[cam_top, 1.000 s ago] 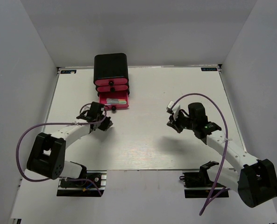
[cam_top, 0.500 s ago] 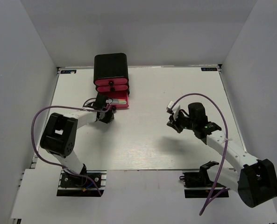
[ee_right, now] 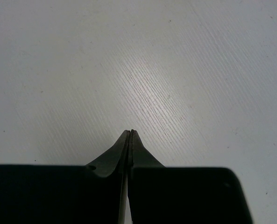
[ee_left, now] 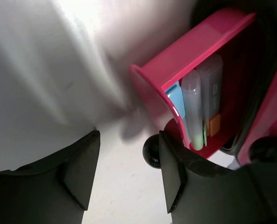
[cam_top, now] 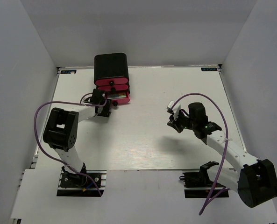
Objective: Sort the stationery into containers
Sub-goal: Close the drawer in the storage box.
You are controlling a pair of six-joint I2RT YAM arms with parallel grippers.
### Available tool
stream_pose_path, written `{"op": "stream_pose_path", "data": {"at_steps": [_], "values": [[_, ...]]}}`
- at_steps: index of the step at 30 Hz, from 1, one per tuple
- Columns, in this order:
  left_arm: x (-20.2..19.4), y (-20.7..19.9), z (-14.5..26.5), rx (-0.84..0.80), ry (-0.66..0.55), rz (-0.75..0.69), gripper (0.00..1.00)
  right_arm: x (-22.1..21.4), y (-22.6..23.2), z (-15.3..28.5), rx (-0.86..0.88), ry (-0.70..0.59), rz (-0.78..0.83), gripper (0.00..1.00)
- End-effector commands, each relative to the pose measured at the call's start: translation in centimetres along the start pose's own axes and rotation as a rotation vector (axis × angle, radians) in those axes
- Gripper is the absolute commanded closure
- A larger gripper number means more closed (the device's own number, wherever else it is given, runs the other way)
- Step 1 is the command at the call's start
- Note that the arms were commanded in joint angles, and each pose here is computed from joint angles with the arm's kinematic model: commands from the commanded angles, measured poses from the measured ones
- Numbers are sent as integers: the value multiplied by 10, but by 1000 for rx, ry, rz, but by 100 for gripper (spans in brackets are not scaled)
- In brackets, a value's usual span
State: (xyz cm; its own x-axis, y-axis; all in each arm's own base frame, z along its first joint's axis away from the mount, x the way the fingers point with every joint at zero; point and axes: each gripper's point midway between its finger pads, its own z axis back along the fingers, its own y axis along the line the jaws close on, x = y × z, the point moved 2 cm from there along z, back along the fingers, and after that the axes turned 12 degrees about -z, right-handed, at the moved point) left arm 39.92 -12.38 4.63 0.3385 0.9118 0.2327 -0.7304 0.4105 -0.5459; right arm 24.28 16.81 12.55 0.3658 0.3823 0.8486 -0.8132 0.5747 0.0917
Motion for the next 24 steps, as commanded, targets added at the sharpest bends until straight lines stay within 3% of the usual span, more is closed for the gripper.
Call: {"op": "stream_pose_path", "data": {"at_steps": [1, 13, 24], "values": [[6, 5, -14, 31, -10, 17, 35, 10, -4, 1, -11, -29, 21, 100], [20, -16, -25, 0, -37, 87, 23, 10, -8, 0, -18, -21, 20, 100], [24, -24, -33, -30, -40, 107, 20, 13, -12, 0, -28, -24, 24, 100]]}}
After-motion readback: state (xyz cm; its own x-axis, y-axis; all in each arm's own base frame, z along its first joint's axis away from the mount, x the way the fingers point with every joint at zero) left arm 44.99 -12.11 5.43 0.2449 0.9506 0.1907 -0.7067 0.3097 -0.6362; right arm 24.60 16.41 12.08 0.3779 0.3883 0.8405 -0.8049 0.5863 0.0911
